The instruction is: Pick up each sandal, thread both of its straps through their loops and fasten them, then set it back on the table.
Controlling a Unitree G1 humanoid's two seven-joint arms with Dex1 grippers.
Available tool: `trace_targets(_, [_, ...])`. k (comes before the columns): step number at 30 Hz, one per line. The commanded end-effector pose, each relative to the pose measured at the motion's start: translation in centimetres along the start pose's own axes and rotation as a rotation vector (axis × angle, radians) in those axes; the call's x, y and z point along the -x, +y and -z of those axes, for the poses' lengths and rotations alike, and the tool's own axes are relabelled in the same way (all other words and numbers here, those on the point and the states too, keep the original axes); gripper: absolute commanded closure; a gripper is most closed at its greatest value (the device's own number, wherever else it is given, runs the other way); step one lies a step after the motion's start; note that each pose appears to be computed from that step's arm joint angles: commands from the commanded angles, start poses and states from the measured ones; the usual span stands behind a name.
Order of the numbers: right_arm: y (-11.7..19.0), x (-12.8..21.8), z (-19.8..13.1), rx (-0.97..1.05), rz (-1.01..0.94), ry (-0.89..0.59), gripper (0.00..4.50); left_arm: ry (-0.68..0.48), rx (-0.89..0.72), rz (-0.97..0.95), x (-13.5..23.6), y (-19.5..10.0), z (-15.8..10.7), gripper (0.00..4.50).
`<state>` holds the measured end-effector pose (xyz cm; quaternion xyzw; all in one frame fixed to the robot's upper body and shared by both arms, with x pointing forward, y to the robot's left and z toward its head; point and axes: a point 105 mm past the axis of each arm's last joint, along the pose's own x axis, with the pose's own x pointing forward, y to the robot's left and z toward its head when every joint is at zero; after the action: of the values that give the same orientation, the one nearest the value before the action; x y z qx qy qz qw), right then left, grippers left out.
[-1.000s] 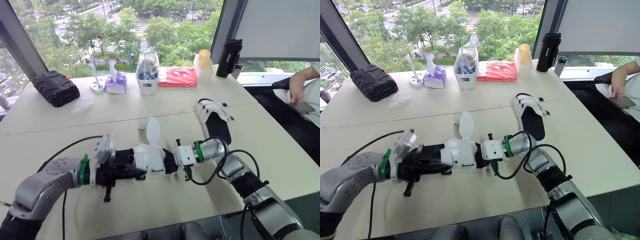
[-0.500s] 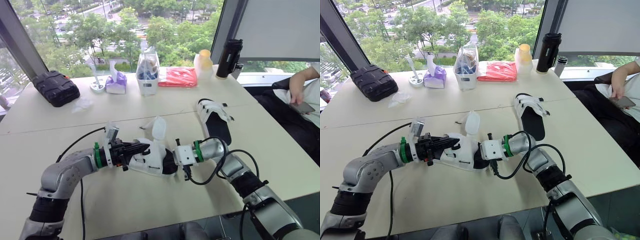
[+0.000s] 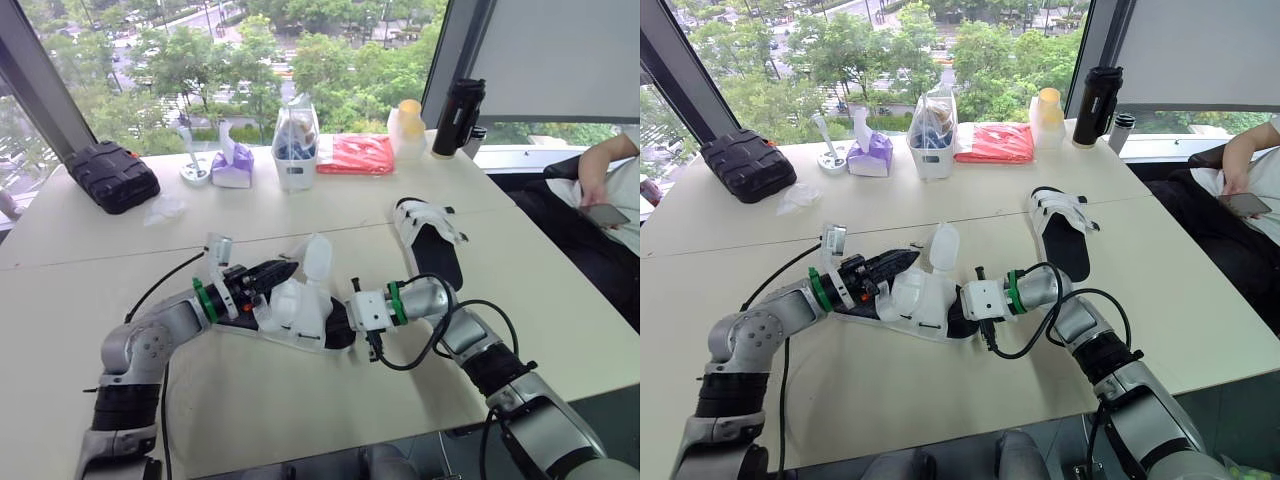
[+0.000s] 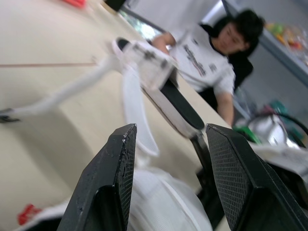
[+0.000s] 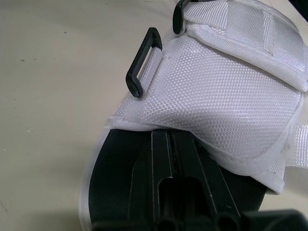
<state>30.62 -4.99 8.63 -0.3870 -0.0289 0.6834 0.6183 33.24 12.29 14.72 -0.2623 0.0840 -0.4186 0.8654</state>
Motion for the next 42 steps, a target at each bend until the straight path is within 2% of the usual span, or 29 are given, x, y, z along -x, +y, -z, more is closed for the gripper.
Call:
trace_targets(1, [3.3, -0.7, 2.6, -0.082, -0.128, 0.095, 4.5, -0.089, -0.064, -0.091, 0.3, 1.2, -2.0, 2.19])
trace_targets(5, [3.4, -0.7, 2.6, -0.083, -0.128, 0.094, 4.5, -0.132, -0.1, -0.179, 1.6, 2.7, -3.4, 2.19])
trace_targets(8, [3.4, -0.7, 2.6, -0.084, -0.127, 0.093, 4.5, -0.1, -0.091, -0.16, 3.1, 2.5, -3.4, 2.19])
trace_targets(13, [3.4, -0.8, 2.6, -0.08, -0.13, 0.093, 4.5, 0.151, -0.246, -0.087, 5.3, 1.6, -0.2, 2.19])
trace_targets(22, [3.3, -0.8, 2.6, -0.078, -0.129, 0.095, 4.5, 0.298, -0.403, -0.021, 7.2, 1.8, 1.4, 2.19])
trace_targets(24, [3.4, -0.8, 2.7, -0.079, -0.13, 0.096, 4.5, 0.331, -0.485, -0.011, 7.7, 1.9, 1.5, 2.19])
trace_targets(27, [3.4, -0.8, 2.7, -0.08, -0.13, 0.096, 4.5, 0.357, -0.579, -0.005, 7.9, 2.1, 1.6, 2.19])
trace_targets(31, [3.5, -0.8, 2.7, -0.079, -0.132, 0.098, 4.5, 0.348, -0.856, -0.023, 7.8, 2.7, -0.1, 2.19])
trace_targets(34, [3.4, -0.8, 2.7, -0.076, -0.133, 0.098, 4.5, 0.374, -0.956, 0.031, 7.8, 2.5, 0.4, 2.19])
trace_targets(42, [3.2, -0.8, 2.7, -0.07, -0.129, 0.1, 4.5, 0.405, -1.062, 0.105, 6.4, 2.8, 2.1, 2.19])
